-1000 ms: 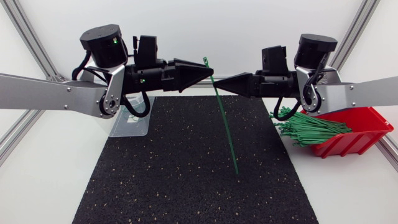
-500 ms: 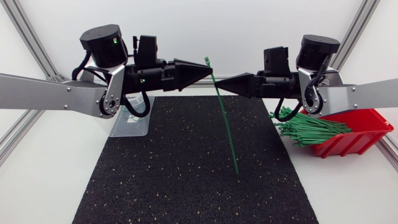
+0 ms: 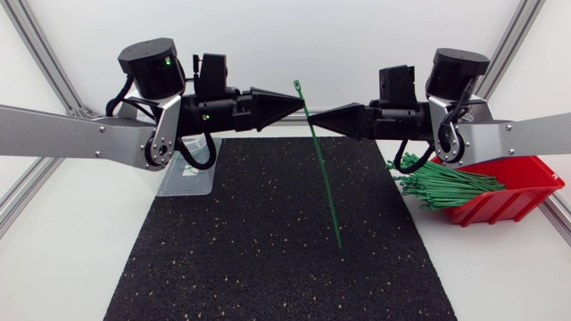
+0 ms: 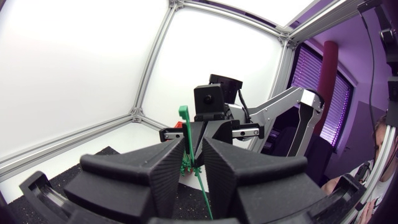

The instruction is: Take a green cable tie from the red box, thread the tail through the head to close it, then place it in the transparent bin on the left.

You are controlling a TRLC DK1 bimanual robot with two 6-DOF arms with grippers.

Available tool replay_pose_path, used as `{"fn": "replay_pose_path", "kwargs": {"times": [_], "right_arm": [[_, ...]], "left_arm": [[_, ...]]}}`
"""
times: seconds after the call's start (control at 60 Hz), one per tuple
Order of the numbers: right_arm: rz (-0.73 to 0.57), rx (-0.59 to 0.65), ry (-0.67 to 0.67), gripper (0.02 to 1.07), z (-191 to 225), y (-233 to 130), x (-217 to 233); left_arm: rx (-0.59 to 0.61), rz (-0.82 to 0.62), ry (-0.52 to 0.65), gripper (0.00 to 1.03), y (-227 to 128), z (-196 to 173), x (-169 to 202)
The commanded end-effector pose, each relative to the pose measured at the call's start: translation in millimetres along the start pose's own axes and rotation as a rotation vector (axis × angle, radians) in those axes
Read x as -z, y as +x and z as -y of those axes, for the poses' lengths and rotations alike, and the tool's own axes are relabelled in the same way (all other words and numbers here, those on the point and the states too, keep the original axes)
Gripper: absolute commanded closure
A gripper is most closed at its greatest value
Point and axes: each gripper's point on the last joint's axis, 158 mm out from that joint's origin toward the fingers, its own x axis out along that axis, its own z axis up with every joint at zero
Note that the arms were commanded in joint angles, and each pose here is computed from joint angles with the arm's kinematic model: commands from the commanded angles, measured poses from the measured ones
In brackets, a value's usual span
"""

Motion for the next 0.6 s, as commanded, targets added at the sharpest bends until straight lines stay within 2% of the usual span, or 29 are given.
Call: {"fn": "replay_pose_path", "kwargs": {"times": [0.0,0.35,0.483,0.583], "right_arm": [[0.002,-0.003,0.016,1.01,-6.2,0.6,2.0],[-0.004,-0.007,0.021,1.01,-6.8,4.7,5.6],[-0.003,-0.007,0.020,1.01,-7.3,4.4,6.3],[-0.003,-0.007,0.020,1.01,-7.3,4.4,6.3]], "left_arm": [[0.018,-0.004,-0.018,0.82,3.3,0.9,4.5],[0.025,-0.003,-0.013,0.82,5.6,3.3,2.9],[0.024,-0.001,-0.010,0.87,5.4,2.9,1.5],[0.024,-0.002,-0.011,0.88,5.5,2.5,2.1]]}}
